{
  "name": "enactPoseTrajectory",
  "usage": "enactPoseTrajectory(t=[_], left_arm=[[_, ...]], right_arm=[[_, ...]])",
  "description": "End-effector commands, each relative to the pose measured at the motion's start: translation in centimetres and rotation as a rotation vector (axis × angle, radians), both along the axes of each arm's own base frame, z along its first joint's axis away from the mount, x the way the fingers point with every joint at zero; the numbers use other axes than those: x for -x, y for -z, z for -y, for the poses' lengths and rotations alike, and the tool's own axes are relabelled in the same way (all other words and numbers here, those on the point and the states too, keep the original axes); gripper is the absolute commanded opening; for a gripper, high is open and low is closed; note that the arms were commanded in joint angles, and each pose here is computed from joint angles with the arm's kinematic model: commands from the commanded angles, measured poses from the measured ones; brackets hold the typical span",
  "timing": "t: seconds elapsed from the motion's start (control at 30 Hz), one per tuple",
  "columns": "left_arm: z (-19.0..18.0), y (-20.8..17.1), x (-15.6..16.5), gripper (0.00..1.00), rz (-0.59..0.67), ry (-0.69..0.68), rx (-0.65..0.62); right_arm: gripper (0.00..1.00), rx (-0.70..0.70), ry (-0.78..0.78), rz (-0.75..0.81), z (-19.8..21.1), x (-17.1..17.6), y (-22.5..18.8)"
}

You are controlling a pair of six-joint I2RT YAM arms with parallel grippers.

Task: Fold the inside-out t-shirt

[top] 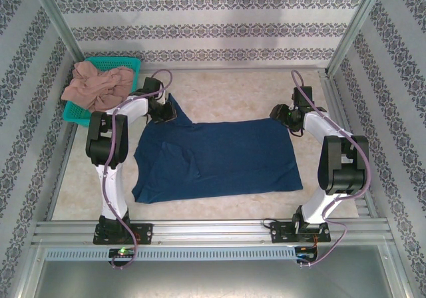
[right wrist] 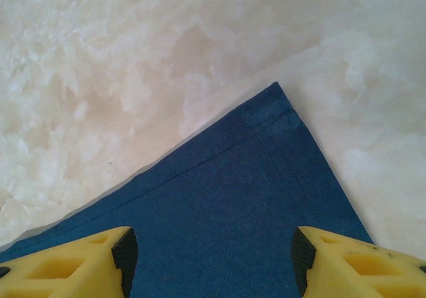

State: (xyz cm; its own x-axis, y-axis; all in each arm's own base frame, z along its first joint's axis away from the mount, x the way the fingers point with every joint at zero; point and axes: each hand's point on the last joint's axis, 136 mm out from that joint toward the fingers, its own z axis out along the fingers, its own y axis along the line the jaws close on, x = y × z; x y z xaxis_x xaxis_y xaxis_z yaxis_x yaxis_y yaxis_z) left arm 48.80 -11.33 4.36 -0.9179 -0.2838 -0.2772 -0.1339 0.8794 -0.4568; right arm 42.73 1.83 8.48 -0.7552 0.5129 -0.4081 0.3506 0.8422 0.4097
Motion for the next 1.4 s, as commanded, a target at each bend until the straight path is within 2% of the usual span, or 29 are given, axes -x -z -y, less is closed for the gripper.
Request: enactPoseTrajectory(t=[0.0, 0.17, 0.47, 0.53, 0.67, 0.77, 1.1, 1.37], left_arm=[[0.6, -1.8, -0.4, 0.04, 0.035, 0.033, -0.001], [-0.2, -3.2, -0.6, 0.00, 0.070, 0.028, -0.053], [0.0, -4.9, -1.0, 0.00, 0.105, 0.031, -0.041], [0.1, -4.5, -1.0, 0.07, 0.095, 0.033, -0.036], [-0.6, -4.3, -1.2, 0.33, 0.089, 0.028, -0.076], [-1.7, -4.7, -2.2, 0.44, 0.104, 0.011, -0.103], [-2.2, -3.7, -5.0, 0.56, 0.072, 0.043, -0.158], [-2.3, -2.9, -0.6, 0.59, 0.008, 0.015, -0.122]], right_arm=[[0.64, -0.011, 0.000, 0.005, 0.1, 0.0, -0.1], [0.64, -0.008, 0.000, 0.002, 0.4, -0.1, -0.3], [0.65, -0.023, 0.010, -0.004, 1.4, -1.0, -0.9], [0.65, -0.035, 0.008, -0.005, 1.2, -1.0, -0.7], [0.64, -0.039, 0.006, -0.022, 1.1, -0.7, 0.1], [0.64, -0.042, 0.002, -0.033, 1.0, -0.4, 0.6], [0.64, -0.060, -0.005, -0.036, 0.6, -0.6, 0.8], [0.64, -0.058, -0.006, -0.045, 0.6, -0.4, 1.3]])
